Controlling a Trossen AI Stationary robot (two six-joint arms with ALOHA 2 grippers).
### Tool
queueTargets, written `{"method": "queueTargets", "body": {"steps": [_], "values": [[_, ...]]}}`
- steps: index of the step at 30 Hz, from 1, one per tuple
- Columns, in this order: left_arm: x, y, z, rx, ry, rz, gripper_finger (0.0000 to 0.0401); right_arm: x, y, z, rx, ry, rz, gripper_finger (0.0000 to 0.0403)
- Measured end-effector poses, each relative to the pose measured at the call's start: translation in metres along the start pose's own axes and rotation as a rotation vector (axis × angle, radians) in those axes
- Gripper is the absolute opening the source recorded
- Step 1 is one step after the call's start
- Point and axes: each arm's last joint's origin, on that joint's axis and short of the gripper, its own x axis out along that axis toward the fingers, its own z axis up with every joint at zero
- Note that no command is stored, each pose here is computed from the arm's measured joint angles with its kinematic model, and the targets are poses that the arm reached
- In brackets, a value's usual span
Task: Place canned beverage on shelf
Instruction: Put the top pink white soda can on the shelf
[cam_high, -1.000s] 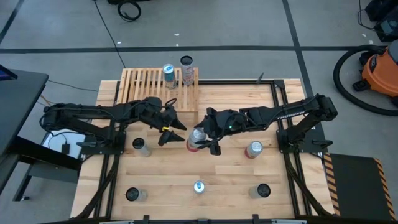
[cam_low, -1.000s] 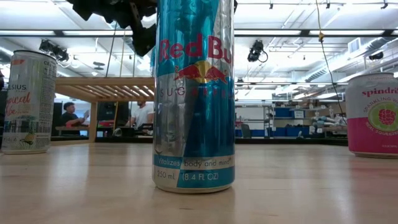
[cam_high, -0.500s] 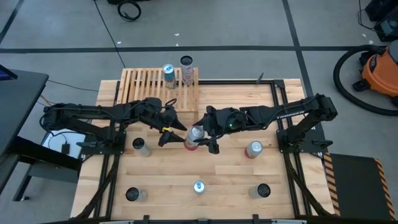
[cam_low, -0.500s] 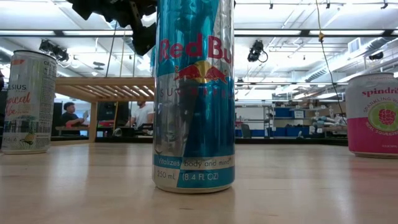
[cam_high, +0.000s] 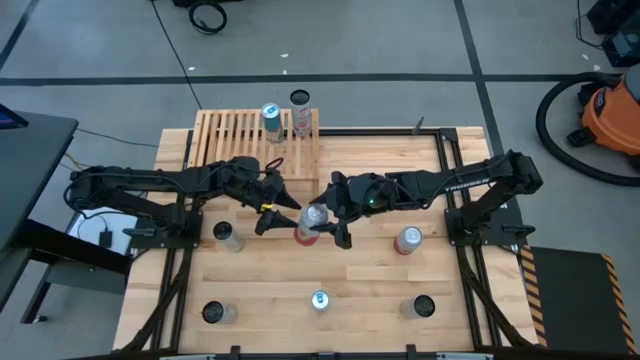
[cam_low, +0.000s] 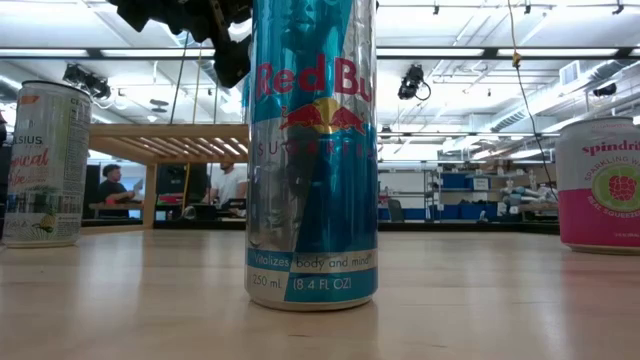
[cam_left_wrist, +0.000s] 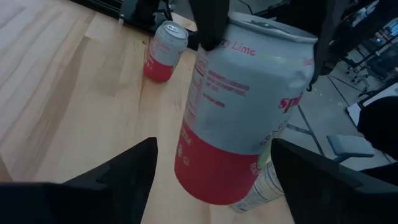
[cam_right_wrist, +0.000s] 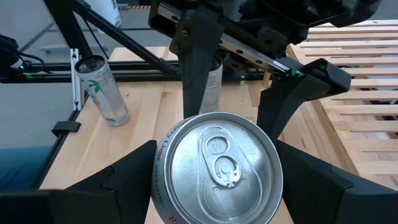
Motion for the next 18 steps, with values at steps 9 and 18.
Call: {"method": "queueTargets", "body": {"steps": [9,18], "values": [[0.0000,-0.0001,0.0000,-0.056,0.000,0.000,0.0316,0.0000,0.0016,0.0000,0.007,-0.001,0.011,0.0292],[0.0000,-0.0003,0.0003,0.034,-0.003,-0.003,0.0316,-0.0003,0.0057,0.0010,0.003,-0.014,0.028,0.0292]]}}
